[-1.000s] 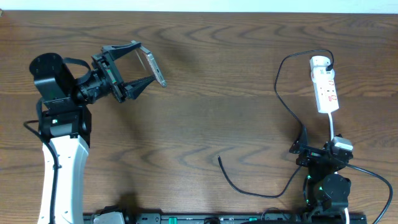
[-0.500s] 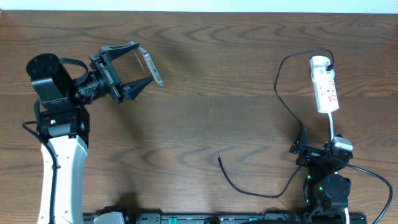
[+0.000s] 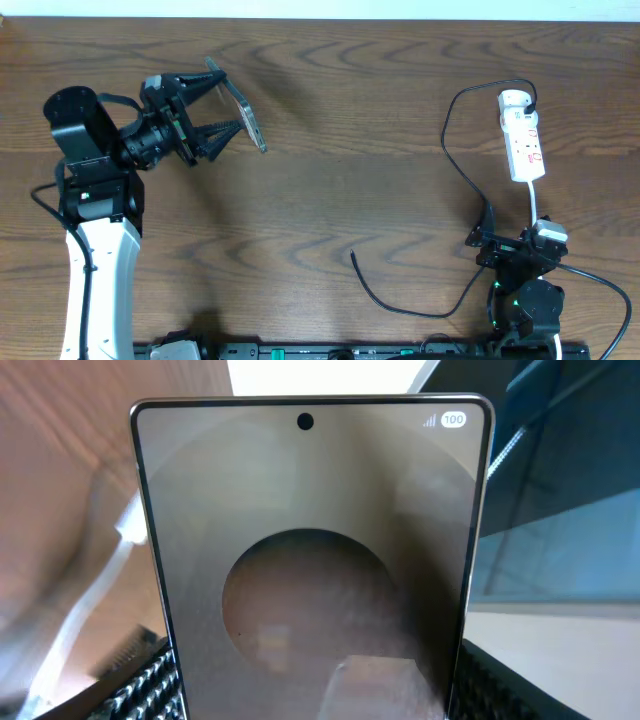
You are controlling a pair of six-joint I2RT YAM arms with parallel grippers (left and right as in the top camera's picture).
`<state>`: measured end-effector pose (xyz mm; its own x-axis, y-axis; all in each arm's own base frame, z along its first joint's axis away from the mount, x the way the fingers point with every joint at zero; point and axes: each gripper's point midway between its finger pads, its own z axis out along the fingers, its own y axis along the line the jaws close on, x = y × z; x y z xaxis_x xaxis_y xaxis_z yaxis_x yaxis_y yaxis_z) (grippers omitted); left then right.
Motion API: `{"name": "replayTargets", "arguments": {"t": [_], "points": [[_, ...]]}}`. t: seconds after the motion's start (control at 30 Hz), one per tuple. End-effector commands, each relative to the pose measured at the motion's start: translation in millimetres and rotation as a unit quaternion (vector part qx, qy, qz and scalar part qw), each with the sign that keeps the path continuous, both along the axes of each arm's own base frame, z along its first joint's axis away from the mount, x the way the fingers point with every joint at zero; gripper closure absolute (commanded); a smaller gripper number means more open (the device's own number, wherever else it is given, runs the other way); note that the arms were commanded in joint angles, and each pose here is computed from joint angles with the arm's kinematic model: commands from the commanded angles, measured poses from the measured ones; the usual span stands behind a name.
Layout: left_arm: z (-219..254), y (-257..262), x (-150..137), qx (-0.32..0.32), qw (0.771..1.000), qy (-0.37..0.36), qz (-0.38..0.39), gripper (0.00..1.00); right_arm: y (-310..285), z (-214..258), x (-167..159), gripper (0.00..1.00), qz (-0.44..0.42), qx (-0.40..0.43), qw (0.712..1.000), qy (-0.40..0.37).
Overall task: Plug charger to phone and switch on socket
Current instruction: 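Lift the phone with the left gripper and tilt it upright, then swing the right gripper toward the phone held by the left gripper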
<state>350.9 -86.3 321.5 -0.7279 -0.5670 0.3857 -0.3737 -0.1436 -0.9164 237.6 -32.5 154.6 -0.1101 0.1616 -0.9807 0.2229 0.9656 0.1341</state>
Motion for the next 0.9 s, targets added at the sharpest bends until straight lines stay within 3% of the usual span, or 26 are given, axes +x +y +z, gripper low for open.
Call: {"name": "replayTargets", "arguments": {"t": [0.0,0.13,0.3,0.57,0.63,0.87], "points": [[-7,12,8,0.13,0.985,-0.112,0.027,0.93,0,-1,0,0.01,0.001,-0.006,1.0,0.002],[-73,43,8,0.232,0.968,0.008,0.098,0.93,0,-2,0,0.01,0.001,-0.006,1.0,0.003],[-146,98,-25,0.369,0.893,0.184,0.179,0.93,0,-1,0,0.01,0.001,-0.006,1.0,0.002],[-184,145,-70,0.476,0.794,0.307,0.22,0.93,0,-2,0,0.01,0.001,-0.006,1.0,0.003],[-189,148,-77,0.485,0.783,0.324,0.216,0.93,0,-2,0,0.01,0.001,-0.006,1.0,0.003],[-200,147,-80,0.491,0.778,0.34,0.198,0.93,0,-2,0,0.01,0.001,-0.006,1.0,0.003]]}}
